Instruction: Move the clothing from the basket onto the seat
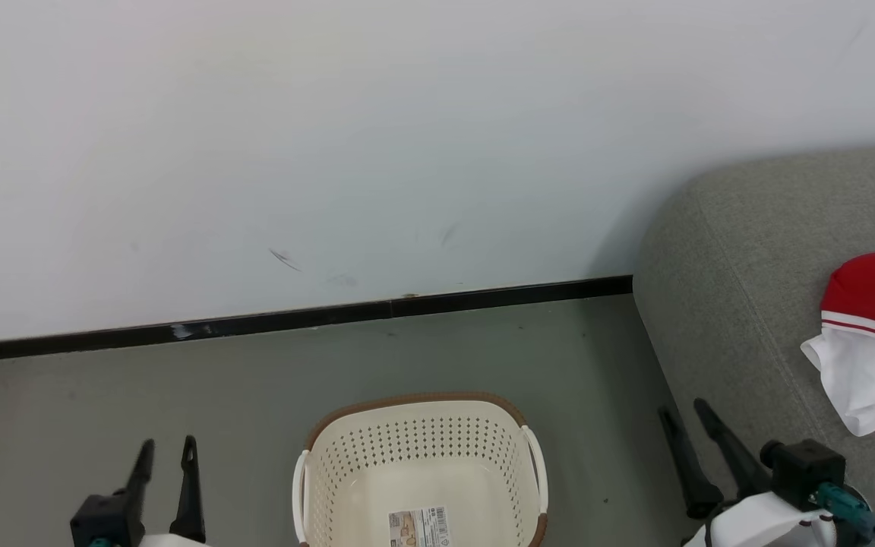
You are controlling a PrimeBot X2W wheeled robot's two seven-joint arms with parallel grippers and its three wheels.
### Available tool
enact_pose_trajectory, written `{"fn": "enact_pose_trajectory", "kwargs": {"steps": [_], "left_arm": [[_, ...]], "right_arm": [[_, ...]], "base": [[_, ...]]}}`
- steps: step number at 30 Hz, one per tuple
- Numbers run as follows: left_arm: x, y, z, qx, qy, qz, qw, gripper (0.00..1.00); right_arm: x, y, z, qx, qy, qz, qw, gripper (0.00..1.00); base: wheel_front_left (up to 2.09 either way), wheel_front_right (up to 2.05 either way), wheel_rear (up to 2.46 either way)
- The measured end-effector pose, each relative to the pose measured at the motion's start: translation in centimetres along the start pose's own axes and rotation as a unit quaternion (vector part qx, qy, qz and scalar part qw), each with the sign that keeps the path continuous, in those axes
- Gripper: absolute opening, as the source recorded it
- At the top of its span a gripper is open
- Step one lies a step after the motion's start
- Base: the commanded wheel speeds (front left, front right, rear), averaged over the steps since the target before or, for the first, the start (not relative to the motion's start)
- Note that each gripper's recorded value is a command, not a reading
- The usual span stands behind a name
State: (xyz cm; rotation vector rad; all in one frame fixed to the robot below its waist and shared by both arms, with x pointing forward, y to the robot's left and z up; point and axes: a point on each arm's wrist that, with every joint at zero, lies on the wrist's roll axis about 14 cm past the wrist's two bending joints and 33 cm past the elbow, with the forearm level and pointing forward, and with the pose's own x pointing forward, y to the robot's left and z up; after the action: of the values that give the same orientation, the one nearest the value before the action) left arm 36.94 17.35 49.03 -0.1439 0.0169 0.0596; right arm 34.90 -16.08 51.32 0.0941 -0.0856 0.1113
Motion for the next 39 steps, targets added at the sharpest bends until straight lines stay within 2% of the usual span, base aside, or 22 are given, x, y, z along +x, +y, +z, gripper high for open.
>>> {"fn": "enact_pose_trajectory", "kwargs": {"steps": [6,19,24,39], "left_arm": [[-1.5,-0.8,-3.1,-0.015,0.048,0.004,0.999,0.00],[-1.4,0.0,-4.0,-0.103,0.082,0.024,0.991,0.00],[-1.4,0.4,-4.2,-0.136,0.092,0.029,0.986,0.00],[-1.1,0.7,-4.8,-0.243,0.115,0.041,0.962,0.00]], "right_arm": [[-1.7,0.2,-3.1,0.013,0.049,-0.005,0.999,0.00],[-1.6,0.4,-2.4,0.096,0.031,-0.016,0.995,0.00],[-1.5,-0.2,-2.5,0.148,0.030,-0.034,0.988,0.00],[-1.1,-1.6,-3.2,0.256,0.040,-0.066,0.964,0.00]], "base": [[0.00,0.00,0.00],[0.00,0.00,0.00],[0.00,0.00,0.00],[0.00,0.00,0.00]]}}
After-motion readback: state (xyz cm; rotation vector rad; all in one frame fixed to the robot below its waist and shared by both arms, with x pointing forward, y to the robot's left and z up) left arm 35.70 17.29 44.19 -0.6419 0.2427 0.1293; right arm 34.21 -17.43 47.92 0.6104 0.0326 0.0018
